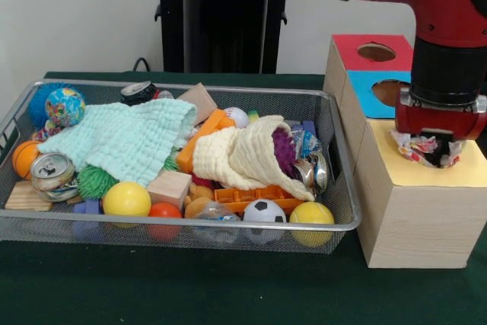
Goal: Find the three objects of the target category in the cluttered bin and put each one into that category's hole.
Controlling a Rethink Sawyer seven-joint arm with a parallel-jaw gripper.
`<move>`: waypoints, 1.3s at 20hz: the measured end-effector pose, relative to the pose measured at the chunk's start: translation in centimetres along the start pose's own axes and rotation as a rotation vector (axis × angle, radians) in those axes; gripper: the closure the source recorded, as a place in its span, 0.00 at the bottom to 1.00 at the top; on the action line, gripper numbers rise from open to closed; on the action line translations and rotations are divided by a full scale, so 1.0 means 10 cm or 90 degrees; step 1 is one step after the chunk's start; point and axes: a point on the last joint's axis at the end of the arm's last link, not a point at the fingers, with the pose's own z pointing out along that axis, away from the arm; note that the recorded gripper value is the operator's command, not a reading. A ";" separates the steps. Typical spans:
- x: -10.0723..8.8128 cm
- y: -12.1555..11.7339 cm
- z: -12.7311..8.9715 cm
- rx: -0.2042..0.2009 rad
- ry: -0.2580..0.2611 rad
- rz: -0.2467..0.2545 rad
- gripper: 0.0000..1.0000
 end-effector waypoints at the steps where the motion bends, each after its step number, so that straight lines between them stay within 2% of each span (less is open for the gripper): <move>1: 0.02 0.01 -0.02 0.012 -0.007 -0.011 1.00; 7: 0.09 0.04 -0.11 0.064 -0.040 -0.062 1.00; 19: 0.08 -0.02 0.03 0.071 -0.058 -0.063 1.00; 26: 0.01 -0.04 0.10 0.062 -0.079 -0.054 1.00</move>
